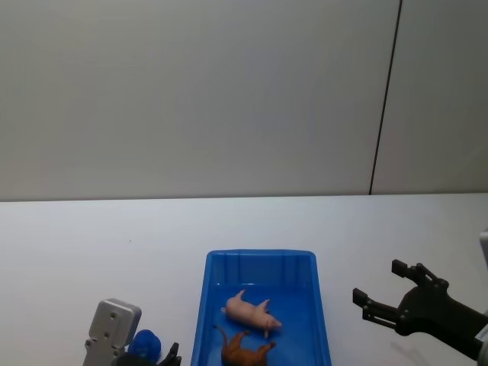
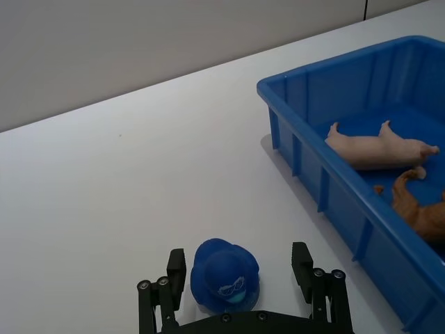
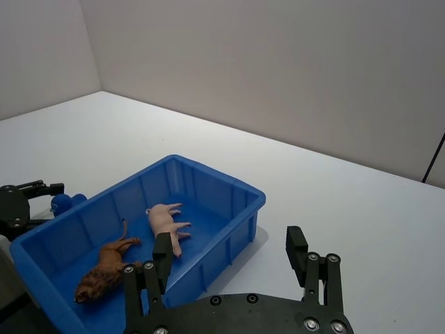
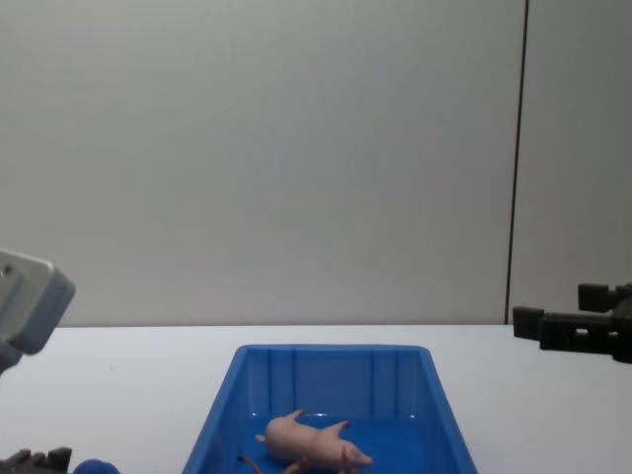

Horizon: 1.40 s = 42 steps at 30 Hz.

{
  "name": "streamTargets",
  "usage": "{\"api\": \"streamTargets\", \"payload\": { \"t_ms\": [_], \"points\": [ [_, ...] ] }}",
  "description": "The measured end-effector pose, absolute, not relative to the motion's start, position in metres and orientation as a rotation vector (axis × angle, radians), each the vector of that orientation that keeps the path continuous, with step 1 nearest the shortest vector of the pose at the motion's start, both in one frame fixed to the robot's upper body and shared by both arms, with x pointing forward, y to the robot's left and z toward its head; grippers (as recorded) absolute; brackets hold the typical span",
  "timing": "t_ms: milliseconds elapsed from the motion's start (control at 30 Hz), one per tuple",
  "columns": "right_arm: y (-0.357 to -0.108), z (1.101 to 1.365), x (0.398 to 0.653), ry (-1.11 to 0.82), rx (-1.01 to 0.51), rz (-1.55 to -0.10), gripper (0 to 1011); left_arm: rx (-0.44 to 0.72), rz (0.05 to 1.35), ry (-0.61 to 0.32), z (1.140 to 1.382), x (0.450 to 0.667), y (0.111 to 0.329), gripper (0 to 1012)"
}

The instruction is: Pick up the two dolls from the table and place them into the box.

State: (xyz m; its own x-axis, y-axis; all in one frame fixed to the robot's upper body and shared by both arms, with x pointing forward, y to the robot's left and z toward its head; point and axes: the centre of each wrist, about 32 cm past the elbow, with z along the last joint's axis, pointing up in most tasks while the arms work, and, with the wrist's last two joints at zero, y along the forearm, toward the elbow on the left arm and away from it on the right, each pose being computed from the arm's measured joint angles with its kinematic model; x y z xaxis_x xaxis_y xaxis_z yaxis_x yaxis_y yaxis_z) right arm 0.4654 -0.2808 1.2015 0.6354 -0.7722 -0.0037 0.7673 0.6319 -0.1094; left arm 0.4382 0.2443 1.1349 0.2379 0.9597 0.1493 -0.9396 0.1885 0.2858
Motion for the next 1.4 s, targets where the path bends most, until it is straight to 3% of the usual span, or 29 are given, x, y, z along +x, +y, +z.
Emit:
{"api": "streamTargets", "payload": {
  "t_ms": [600,1267,1400],
  "points": [
    [-0.281,1.201,0.465,0.052,-0.102,-0.881,1001,0.366,1.339,0.064,1.131,0.448,0.251,522],
    [-0.281,1.201,0.465,0.052,-0.102,-0.881,1001,0.219,1.230,-0.106,1.175,0.478,0.233,393],
    [-0.281,1.201,0.465,0.052,-0.102,-0.881,1001,0.180,1.175,-0.135,1.184,0.486,0.222,525]
  ]
}}
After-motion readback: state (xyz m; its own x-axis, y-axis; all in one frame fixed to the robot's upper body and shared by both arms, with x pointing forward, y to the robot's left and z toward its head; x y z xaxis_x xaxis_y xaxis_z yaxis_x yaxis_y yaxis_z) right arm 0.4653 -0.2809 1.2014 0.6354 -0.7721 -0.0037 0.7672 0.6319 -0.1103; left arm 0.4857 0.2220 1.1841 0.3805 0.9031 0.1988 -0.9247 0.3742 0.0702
